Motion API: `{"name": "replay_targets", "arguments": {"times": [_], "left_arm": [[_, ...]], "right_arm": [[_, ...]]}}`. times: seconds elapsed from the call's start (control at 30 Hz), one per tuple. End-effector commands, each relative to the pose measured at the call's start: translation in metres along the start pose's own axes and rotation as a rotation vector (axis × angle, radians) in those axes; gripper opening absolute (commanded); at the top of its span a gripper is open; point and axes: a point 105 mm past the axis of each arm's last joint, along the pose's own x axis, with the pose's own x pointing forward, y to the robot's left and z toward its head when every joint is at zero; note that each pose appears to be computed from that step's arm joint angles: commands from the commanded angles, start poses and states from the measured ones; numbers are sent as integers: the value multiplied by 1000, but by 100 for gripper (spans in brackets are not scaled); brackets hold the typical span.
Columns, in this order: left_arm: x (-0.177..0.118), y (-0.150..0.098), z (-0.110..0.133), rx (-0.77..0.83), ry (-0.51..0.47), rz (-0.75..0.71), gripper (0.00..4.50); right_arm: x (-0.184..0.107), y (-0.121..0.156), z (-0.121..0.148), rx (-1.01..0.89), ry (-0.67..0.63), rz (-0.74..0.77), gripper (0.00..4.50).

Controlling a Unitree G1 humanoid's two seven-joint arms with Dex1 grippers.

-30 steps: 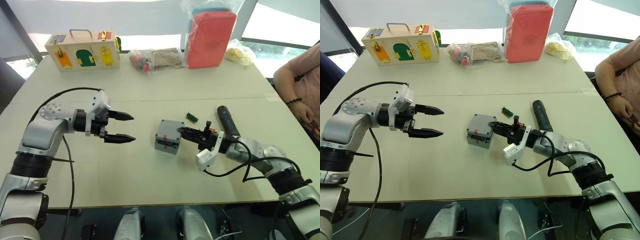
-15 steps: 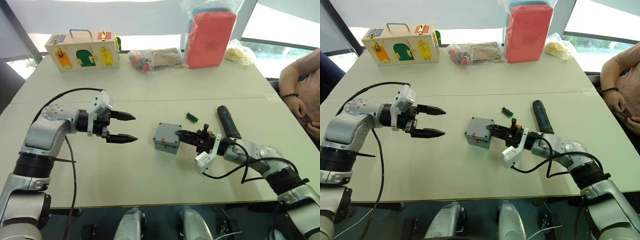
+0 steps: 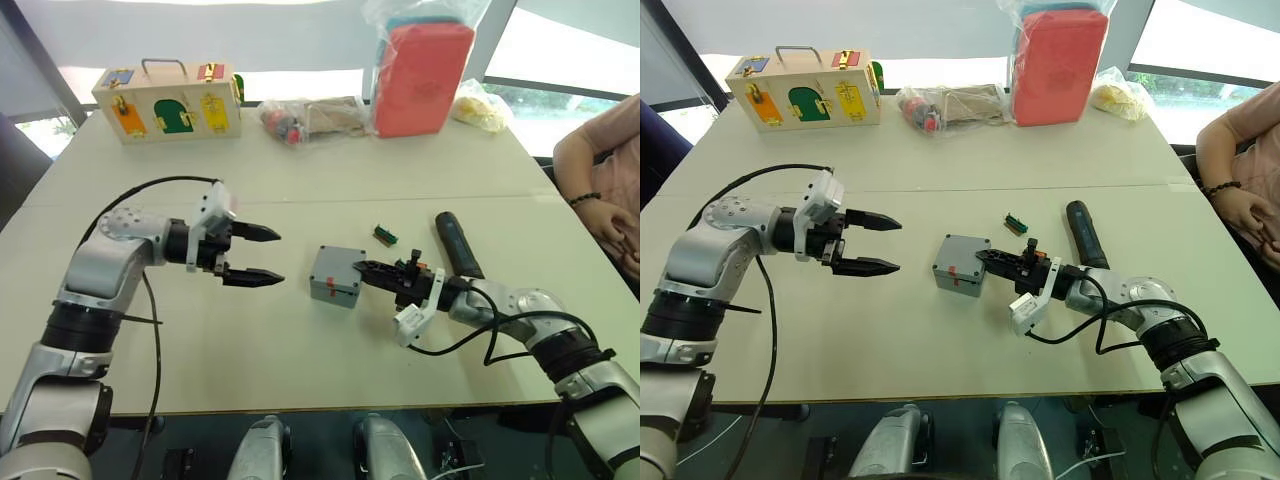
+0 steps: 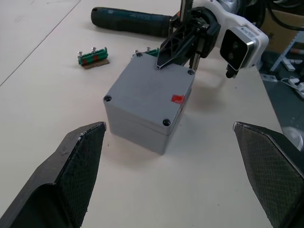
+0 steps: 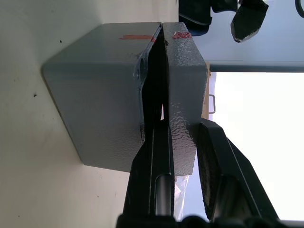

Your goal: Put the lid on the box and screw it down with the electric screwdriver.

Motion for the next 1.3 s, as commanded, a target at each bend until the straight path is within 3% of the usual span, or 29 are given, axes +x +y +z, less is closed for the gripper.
{"name": "replay_targets", "arguments": {"times": [0.03,0.07,0.17,0.37,0.43,0.47,0.97,1.0,1.1,1.13,1.17,1.23,1.3], "left_arm": [[7,8,9,64,-13,32,441],[10,9,9,73,-16,36,441],[21,8,10,87,-28,21,370],[55,5,2,128,-42,-1,128],[63,4,-1,134,-40,-10,66],[68,3,-4,138,-33,-16,11],[101,0,-49,167,106,-30,3],[102,-3,-53,156,116,-46,1],[103,-10,-63,135,148,-78,0],[104,-11,-66,127,156,-83,0],[104,-12,-68,118,159,-85,0],[105,-13,-71,105,169,-89,0],[107,-15,-77,92,183,-93,0]], "right_arm": [[-7,19,-2,-7,4,85,18],[-8,20,-2,-7,4,86,18],[-9,23,-2,-10,7,92,18],[-13,27,-2,-13,15,94,18],[-14,27,-2,-14,15,96,18],[-14,27,-2,-9,17,93,18],[-12,22,10,83,-9,96,18],[-9,21,11,85,-14,99,68],[-11,20,11,87,-16,115,151],[-11,16,10,85,-18,116,203],[-9,12,10,83,-20,114,221],[-10,9,8,83,-20,117,312],[-14,7,6,86,-14,120,370]]}}
